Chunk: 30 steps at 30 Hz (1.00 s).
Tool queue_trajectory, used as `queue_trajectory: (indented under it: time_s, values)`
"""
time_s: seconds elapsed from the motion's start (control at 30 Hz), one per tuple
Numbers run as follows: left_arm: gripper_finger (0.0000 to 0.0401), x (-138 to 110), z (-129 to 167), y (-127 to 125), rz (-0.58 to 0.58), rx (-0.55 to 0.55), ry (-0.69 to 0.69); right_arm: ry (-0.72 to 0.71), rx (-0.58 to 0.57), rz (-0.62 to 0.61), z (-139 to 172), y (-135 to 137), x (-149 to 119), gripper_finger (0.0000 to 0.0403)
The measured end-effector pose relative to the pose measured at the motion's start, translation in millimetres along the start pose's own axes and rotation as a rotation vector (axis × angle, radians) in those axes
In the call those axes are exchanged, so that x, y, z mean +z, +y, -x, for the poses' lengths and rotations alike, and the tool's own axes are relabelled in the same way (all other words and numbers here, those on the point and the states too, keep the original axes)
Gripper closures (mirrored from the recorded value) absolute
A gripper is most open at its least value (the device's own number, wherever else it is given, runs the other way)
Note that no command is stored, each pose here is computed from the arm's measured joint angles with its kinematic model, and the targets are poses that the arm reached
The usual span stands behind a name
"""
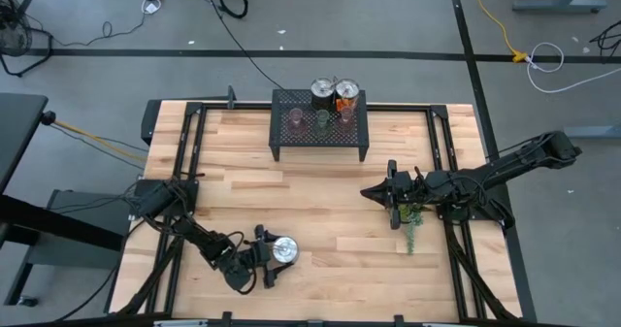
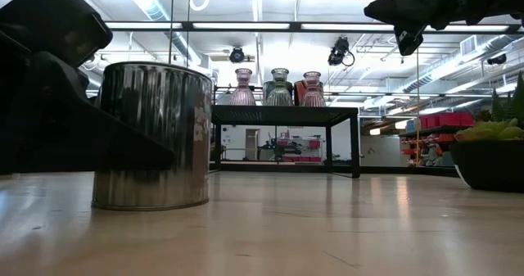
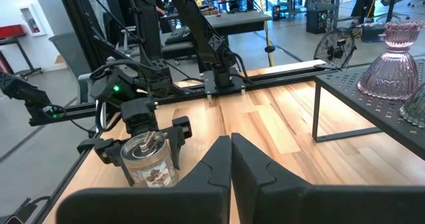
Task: Pick & Place candle stick holders
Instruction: Put the brown scented candle on the shelf
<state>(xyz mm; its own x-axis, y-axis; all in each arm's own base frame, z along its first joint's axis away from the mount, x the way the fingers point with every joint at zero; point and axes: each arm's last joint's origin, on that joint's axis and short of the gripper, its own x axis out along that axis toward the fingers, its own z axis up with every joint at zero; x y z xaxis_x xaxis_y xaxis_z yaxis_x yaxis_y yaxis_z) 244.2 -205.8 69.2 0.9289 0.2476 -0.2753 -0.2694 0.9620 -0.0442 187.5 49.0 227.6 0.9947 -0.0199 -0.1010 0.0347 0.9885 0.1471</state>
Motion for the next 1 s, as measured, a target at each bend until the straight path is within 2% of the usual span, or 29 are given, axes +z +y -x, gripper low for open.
queue_trajectory:
  time_s: [0.17, 0.4, 0.67, 0.8, 1.0]
  values:
    - [0.0037, 2, 1, 1, -0.036, 0.035, -0.019, 0.000, 0.000, 0.000, 0, 0, 0, 0.0395]
    - [0.0037, 21, 4, -2, -0.063, 0.028, -0.080, 0.008, -0.002, 0.002, 0, 0, -1, 0.0395]
    - [0.0037, 60, 12, 2, -0.098, 0.100, -0.154, 0.015, -0.002, 0.005, 0, 0, -1, 0.0395]
    - [0.0037, 80, 11, 15, -0.146, 0.162, -0.130, 0.016, -0.003, 0.005, 0, 0, -2, 0.0395]
    - [0.0037, 114, 8, 51, -0.174, 0.225, -0.045, 0.036, -0.005, -0.010, 0, -1, -3, 0.0395]
